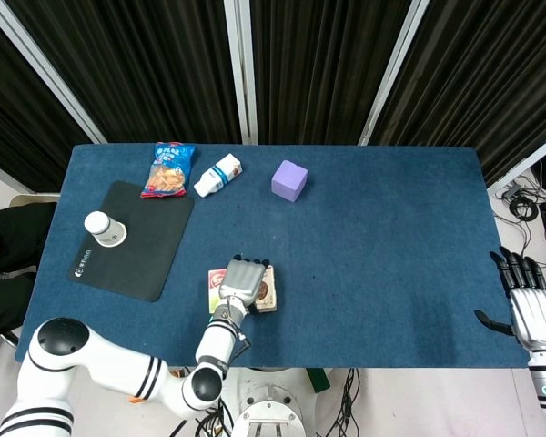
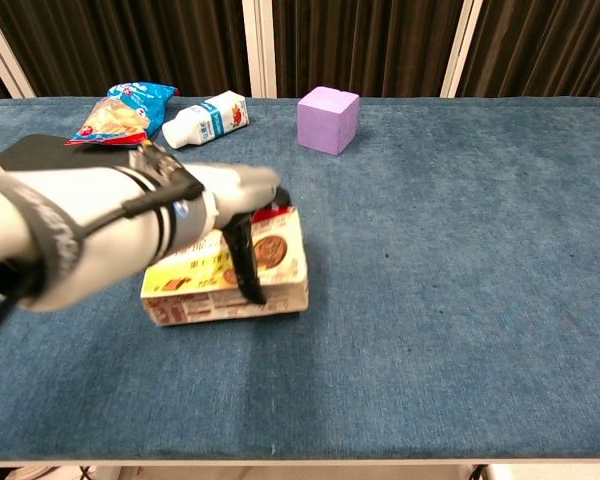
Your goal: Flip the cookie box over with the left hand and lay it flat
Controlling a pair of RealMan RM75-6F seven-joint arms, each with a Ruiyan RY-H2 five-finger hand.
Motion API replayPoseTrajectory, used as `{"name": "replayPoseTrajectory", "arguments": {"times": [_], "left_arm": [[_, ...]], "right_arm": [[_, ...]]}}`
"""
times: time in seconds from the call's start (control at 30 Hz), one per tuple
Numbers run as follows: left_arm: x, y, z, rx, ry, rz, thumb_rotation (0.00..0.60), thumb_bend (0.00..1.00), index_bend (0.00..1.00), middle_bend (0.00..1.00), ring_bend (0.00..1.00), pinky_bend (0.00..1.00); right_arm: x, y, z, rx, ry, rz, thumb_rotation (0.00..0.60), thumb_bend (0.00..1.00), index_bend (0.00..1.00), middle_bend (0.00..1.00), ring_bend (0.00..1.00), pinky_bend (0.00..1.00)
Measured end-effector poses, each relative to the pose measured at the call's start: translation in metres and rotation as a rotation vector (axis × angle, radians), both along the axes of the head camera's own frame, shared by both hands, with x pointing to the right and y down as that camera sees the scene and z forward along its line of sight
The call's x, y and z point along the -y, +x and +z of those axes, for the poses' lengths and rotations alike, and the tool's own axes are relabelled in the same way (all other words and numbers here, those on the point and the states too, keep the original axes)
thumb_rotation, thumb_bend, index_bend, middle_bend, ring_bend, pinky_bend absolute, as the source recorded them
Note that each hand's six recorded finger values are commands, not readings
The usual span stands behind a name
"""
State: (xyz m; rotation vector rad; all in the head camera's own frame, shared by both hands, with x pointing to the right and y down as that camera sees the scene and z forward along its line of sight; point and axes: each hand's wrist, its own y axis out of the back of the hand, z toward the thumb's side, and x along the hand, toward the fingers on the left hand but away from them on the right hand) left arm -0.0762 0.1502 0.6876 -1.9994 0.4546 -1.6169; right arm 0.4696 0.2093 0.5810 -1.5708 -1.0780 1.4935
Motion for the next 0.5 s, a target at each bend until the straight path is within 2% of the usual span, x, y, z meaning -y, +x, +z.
{"name": "replayPoseTrajectory", "arguments": {"times": [0.17, 0.5], "left_arm": [[0.015, -0.002, -0.015, -0.159, 0.018, -0.042, 0.600, 0.18, 0.28, 0.37, 0.29, 0.18], [0.046, -0.001, -0.033, -0.641, -0.008, -0.225, 0.600, 0.14, 0.28, 0.30, 0.17, 0.09]], "right_arm": [[-0.002, 0.001, -0.001, 0.002, 0.002, 0.006, 0.600, 0.28, 0.00, 0.00, 0.00, 0.00], [-0.002, 0.001, -0.004, -0.006, 0.004, 0.013, 0.600, 0.28, 0.00, 0.00, 0.00, 0.00]]}}
